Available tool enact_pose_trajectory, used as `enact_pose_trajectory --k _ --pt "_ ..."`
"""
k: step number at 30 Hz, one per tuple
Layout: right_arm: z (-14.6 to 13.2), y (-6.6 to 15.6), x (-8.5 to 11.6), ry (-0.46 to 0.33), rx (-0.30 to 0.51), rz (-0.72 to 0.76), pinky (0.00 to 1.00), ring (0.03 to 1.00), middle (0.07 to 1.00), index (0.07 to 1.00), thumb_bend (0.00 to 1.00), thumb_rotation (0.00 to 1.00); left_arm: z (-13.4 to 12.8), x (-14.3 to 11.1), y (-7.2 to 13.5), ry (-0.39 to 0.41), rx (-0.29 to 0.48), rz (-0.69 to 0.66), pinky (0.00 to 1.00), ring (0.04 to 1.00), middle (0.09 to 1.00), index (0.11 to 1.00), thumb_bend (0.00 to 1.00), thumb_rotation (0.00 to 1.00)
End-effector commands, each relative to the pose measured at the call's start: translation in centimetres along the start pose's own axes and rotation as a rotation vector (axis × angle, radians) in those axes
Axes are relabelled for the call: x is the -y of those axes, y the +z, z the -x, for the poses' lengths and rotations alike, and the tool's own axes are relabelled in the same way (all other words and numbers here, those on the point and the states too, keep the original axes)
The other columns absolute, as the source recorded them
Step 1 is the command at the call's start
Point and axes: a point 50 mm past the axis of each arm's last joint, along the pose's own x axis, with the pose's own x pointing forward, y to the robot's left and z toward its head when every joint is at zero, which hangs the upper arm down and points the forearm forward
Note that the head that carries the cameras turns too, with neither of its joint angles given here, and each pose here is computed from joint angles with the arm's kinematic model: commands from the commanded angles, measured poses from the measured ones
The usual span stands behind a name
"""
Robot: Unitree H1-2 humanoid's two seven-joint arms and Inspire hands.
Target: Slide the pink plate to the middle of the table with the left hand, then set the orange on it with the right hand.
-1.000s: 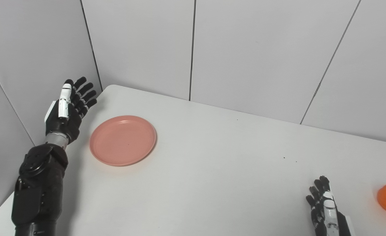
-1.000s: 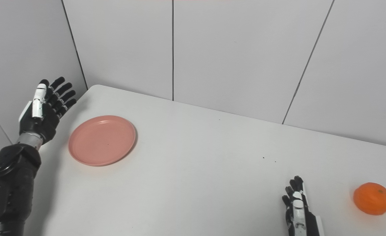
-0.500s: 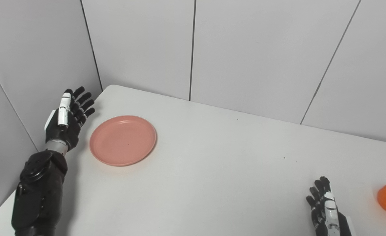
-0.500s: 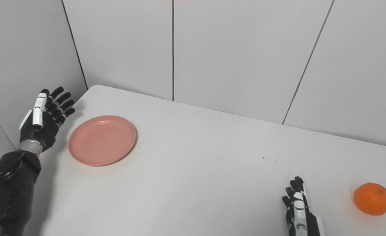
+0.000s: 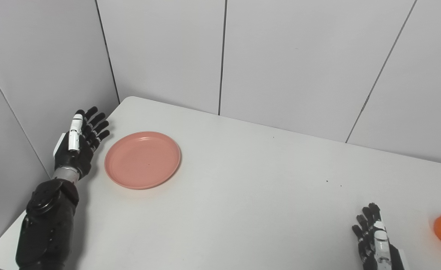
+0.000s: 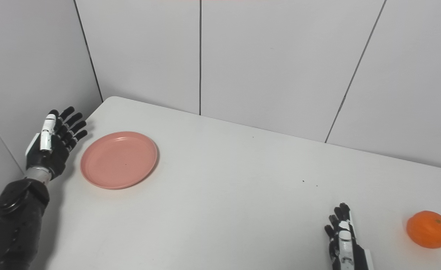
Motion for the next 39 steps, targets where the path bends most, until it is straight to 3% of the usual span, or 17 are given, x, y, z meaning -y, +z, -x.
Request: enact_pose_trajectory --k 1,13,21,39 --pt "-0.2 0.9 0.2 0.007 0.029 0.009 1.0 1.0 1.0 1.0 0.14 1.0 -0.6 0.1 1.7 -0.032 0.085 -0.021 0.91 0.9 0.897 0.885 0.32 1.0" --pt "0.0 1.0 0.2 0.008 0.024 0.012 1.0 1.0 1.0 1.0 0.14 1.0 -0.7 0.1 -0.2 -0.034 0.038 0.015 0.88 0.886 0.889 0.877 0.31 1.0" --pt "-0.1 1.1 0.0 -0.001 0.025 -0.002 1.0 1.0 1.0 1.0 0.14 1.0 -0.4 0.7 -1.5 -0.064 0.016 0.0 0.93 0.913 0.912 0.905 0.29 1.0" --pt "0.0 1.1 -0.1 -0.007 0.027 0.003 1.0 1.0 1.0 1.0 0.15 1.0 -0.6 1.9 -2.8 -0.103 -0.012 0.002 0.92 0.9 0.898 0.889 0.36 1.0"
